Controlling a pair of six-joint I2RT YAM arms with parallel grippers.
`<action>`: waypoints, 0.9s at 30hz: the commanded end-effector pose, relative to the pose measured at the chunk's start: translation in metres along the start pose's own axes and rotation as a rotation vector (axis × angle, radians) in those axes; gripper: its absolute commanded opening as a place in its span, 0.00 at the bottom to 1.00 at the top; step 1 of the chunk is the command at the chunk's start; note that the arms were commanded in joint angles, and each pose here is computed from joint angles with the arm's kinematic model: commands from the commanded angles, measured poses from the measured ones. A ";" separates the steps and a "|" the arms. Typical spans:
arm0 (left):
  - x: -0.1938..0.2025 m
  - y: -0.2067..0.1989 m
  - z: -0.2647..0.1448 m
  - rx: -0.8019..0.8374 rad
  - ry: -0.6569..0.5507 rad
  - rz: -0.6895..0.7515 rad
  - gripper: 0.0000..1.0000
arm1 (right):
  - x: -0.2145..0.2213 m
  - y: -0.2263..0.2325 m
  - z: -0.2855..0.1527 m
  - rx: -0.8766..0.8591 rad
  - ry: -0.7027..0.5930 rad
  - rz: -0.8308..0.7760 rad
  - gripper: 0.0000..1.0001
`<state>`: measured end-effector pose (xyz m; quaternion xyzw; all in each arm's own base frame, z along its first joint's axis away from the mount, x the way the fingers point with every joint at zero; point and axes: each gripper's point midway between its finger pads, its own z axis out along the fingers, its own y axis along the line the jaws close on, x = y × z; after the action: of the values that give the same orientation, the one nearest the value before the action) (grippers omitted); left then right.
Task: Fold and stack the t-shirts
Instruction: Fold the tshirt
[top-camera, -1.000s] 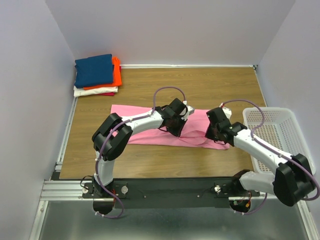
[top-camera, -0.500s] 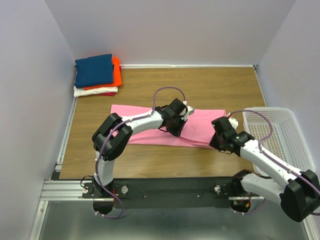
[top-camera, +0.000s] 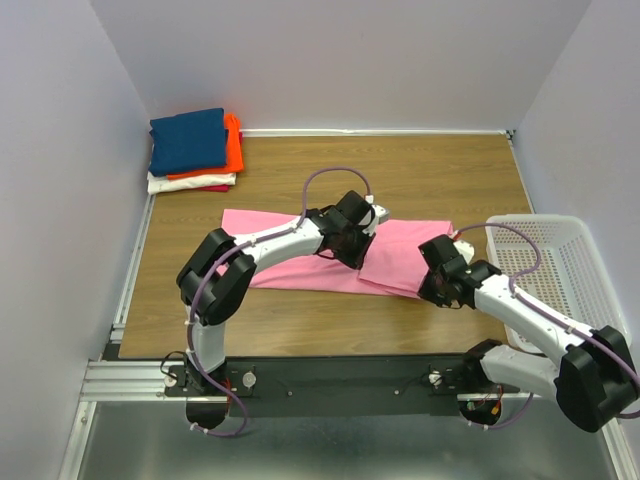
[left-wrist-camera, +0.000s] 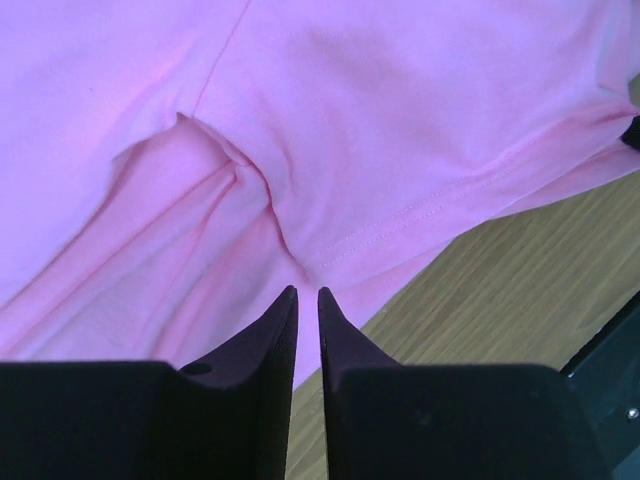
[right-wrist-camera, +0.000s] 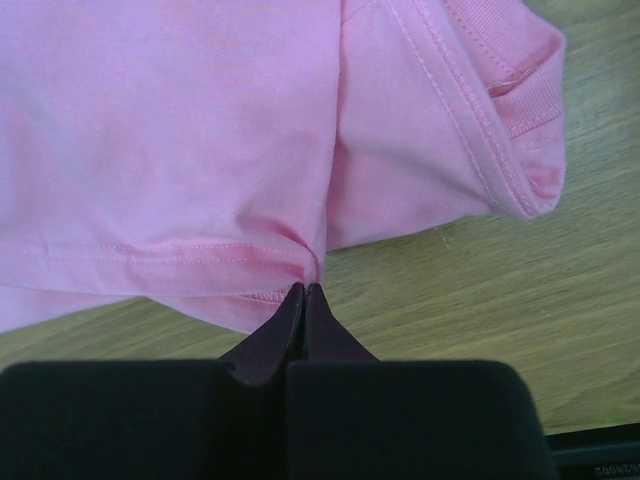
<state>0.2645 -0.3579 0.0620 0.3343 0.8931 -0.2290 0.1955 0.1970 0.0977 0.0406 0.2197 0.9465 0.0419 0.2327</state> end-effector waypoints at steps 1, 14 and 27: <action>-0.023 -0.009 -0.024 0.021 -0.064 0.024 0.21 | -0.010 -0.002 -0.009 0.030 -0.035 0.024 0.00; -0.026 -0.026 -0.006 0.135 -0.067 0.006 0.21 | -0.024 0.008 -0.008 0.058 -0.050 -0.004 0.04; -0.013 0.017 -0.020 0.030 -0.092 -0.094 0.21 | -0.032 0.014 -0.024 -0.006 -0.087 0.034 0.35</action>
<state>0.2637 -0.3677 0.0698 0.3253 0.8832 -0.2765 0.1941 0.2124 0.1000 0.0711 0.2305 0.9354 0.0506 0.2634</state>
